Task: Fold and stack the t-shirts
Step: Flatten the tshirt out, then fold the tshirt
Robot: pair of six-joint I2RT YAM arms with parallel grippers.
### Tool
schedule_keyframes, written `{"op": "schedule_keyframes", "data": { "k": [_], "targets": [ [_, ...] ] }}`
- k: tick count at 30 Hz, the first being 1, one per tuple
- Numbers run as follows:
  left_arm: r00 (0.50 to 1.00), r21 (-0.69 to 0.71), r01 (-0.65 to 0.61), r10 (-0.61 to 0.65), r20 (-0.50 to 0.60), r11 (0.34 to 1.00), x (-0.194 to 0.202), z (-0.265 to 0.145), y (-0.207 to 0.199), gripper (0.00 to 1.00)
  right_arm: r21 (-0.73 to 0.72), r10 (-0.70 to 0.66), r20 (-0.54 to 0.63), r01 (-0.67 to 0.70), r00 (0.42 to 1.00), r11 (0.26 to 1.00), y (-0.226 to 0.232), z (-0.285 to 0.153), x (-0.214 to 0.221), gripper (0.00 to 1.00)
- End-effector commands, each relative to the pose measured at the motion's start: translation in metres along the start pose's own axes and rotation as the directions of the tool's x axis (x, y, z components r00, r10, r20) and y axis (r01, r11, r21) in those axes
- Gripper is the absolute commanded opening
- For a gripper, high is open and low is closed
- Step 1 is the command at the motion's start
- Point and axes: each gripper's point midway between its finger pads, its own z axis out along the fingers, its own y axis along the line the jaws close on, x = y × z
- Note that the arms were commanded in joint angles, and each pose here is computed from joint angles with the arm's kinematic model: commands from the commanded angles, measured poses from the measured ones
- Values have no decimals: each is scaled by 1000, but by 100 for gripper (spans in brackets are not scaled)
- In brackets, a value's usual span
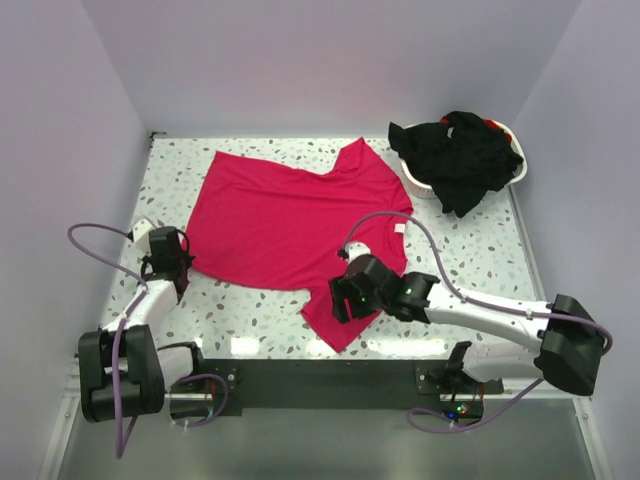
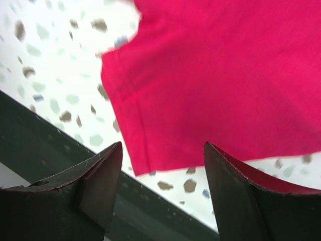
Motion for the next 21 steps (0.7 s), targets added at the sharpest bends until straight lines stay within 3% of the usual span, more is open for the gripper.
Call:
{"op": "schedule_keyframes", "data": {
  "k": [1,17,21],
  "targets": [
    [997,24,2,-4,80,1000,-25,-5,-6,0,66,40,-36,-38,999,997,5,2,32,69],
    [996,38,-3,0,90,999,-30,-11,-8,0,187,-34,-105,54,994,981,30,22,85,65],
    [996,46,-1,-3,88,999,-29,-11,-9,0,204,-34,-104,54,994,978,28,26,88,59]
  ]
}}
